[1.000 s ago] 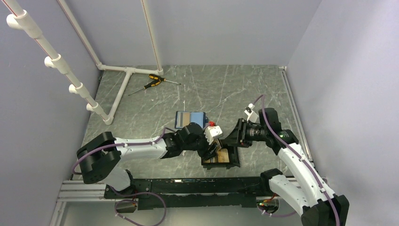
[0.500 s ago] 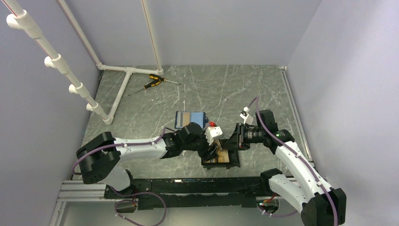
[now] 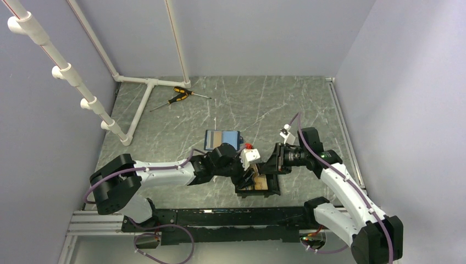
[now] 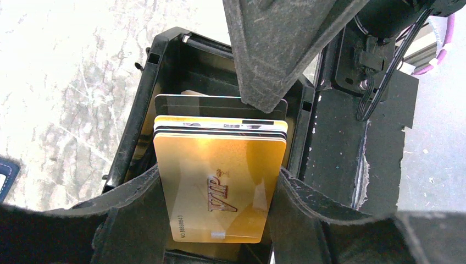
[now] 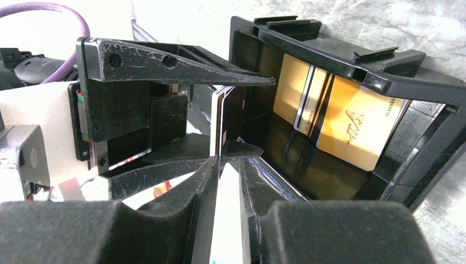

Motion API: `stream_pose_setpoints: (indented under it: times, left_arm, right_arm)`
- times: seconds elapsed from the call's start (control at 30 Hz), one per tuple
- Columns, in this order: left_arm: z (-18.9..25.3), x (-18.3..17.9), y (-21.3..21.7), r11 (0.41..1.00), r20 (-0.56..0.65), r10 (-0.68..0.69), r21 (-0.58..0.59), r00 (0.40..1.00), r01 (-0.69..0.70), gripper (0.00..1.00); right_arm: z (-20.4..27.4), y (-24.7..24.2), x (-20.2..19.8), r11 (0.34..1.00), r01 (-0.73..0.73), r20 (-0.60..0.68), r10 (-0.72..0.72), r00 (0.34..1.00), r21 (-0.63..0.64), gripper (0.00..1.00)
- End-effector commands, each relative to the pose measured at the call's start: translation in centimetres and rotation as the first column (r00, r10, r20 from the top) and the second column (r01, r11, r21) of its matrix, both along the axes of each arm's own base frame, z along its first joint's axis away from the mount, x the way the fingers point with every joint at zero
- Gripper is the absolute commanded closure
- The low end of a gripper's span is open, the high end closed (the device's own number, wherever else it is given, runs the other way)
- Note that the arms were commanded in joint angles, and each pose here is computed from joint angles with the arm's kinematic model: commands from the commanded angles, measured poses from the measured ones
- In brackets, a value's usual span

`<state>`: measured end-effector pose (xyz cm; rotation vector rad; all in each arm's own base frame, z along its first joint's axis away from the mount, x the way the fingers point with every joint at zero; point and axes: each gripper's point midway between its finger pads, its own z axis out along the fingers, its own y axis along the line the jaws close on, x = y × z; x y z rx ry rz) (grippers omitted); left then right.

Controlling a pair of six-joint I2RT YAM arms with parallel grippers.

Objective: Put the credit cards into the card holder
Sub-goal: Pick up the credit card from the storage box.

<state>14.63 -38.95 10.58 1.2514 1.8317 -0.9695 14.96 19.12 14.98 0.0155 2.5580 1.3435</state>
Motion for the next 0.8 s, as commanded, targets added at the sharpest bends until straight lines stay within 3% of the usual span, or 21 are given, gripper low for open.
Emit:
stream_pose_setpoints:
  times: [0.0,0.23,0.4,0.6,0.7,0.77]
  left_arm:
    - [2.2,0.4,-1.5,0.997,0.054,-0.036,-0.069,0.998,0.040,0.95]
    - [2.0,0.5,-1.8,0.997,0.045,-0.032,-0.064,0.998,0.035,0.95]
    - [1.9,0.6,-2.0,0.998,0.040,-0.031,-0.062,0.999,0.033,0.95]
    - [2.1,0.7,-2.0,0.997,0.048,-0.025,-0.069,0.999,0.029,0.95]
    - [2.2,0.7,-1.9,0.997,0.046,-0.024,-0.071,0.999,0.027,0.95]
    - [2.2,0.6,-1.8,0.997,0.043,-0.023,-0.070,0.999,0.026,0.95]
  right_arm:
    - [0.4,0.0,0.8,1.000,-0.007,0.044,0.008,0.999,-0.008,0.78]
    - [0.2,0.3,0.5,1.000,-0.027,0.045,0.027,0.999,-0.004,0.88]
    - [0.2,0.7,0.2,0.999,-0.037,0.037,0.036,0.999,0.027,0.89]
    - [-0.5,1.1,-0.4,0.998,-0.060,0.026,0.060,0.998,0.003,0.91]
    - [-1.3,0.7,-0.3,0.998,-0.044,0.019,0.045,0.999,-0.044,1.00]
    - [-1.6,0.4,-0.2,0.997,-0.034,0.018,0.035,0.999,-0.071,1.00]
